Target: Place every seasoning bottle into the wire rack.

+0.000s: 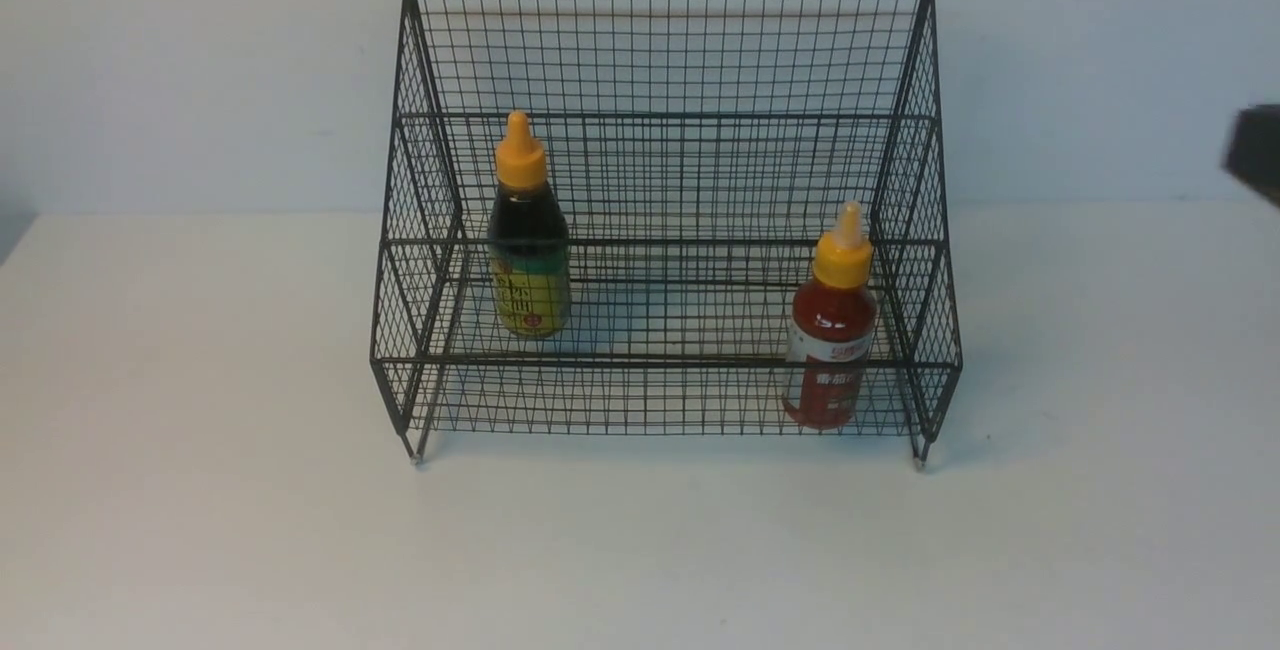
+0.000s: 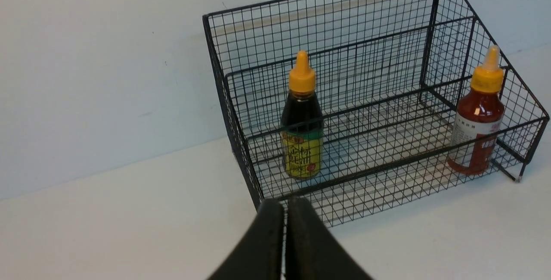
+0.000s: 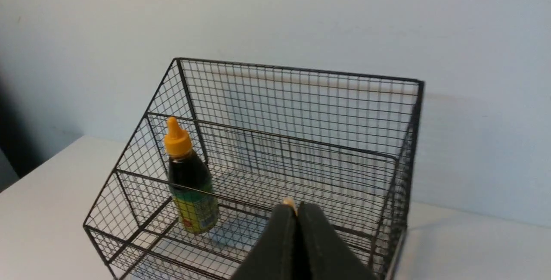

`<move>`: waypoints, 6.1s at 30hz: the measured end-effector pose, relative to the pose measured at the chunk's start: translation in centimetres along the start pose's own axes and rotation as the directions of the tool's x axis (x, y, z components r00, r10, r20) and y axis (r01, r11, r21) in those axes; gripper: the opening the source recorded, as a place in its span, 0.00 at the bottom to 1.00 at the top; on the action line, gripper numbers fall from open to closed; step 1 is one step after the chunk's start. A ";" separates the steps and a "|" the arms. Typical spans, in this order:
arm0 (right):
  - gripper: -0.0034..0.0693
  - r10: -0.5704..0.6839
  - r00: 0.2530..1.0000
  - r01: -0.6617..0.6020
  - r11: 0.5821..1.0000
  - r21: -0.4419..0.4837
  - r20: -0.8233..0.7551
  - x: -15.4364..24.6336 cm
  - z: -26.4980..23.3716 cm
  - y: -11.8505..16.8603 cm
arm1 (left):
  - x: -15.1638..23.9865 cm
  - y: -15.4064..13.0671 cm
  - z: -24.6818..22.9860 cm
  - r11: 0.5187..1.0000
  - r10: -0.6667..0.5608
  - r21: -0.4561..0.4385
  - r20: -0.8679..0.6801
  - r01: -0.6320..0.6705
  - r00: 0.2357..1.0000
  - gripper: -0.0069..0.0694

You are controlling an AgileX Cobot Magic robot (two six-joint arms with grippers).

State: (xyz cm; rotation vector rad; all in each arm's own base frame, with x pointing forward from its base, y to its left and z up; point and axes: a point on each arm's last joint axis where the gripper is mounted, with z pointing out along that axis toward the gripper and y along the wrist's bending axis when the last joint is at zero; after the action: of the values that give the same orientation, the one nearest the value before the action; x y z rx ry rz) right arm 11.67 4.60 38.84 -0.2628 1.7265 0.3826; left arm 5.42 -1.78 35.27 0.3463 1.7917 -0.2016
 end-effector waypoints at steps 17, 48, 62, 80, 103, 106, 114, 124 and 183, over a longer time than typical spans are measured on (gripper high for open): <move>0.03 -0.027 0.967 -0.057 0.947 0.315 0.255 7.7 -9.6 -1.0 | 0.8 -0.1 -0.9 0.999 -0.030 0.010 -0.051 0.031 0.998 0.08; 0.03 -0.065 0.921 -0.058 0.952 0.300 0.385 8.6 -9.9 -1.0 | 1.4 -0.2 -3.3 0.999 -0.036 0.027 0.020 0.035 0.999 0.08; 0.03 -0.065 0.921 -0.058 0.952 0.300 0.384 8.6 -9.9 -1.0 | 3.7 -0.2 -1.8 0.997 -0.051 -0.055 0.148 0.060 0.988 0.08; 0.03 -0.059 0.923 -0.062 0.952 0.298 0.380 8.7 -9.9 -1.0 | 17.8 0.2 3.9 0.975 -0.028 -0.223 -0.062 0.014 0.998 0.08; 0.03 -0.055 0.923 -0.066 0.953 0.297 0.382 8.7 -9.9 -1.0 | 17.8 0.2 3.9 0.975 -0.029 -0.224 -0.062 0.014 0.998 0.08; 0.03 -0.086 0.925 -0.038 0.949 0.313 0.371 8.7 -9.9 -1.0 | 17.8 0.2 3.9 0.975 -0.029 -0.224 -0.062 0.014 0.998 0.08; 0.03 -0.128 0.965 0.038 0.931 0.363 0.227 12.1 -7.8 -2.2 | 17.8 0.2 3.9 0.975 -0.029 -0.224 -0.062 0.014 0.998 0.08; 0.03 -0.048 0.997 0.070 0.911 0.406 -0.062 21.4 -4.3 -4.2 | 17.8 0.2 3.9 0.975 -0.029 -0.223 -0.064 0.014 0.997 0.08; 0.03 -0.049 0.997 0.070 0.911 0.406 -0.060 21.4 -4.2 -4.2 | 17.8 0.2 3.9 0.975 -0.029 -0.223 -0.064 0.014 0.998 0.08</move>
State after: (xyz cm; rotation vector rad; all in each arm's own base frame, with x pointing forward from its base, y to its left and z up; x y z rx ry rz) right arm 5.40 -0.18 18.02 -0.0194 1.7965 -0.0358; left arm 5.24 -0.57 17.09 0.1747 1.8635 -0.0031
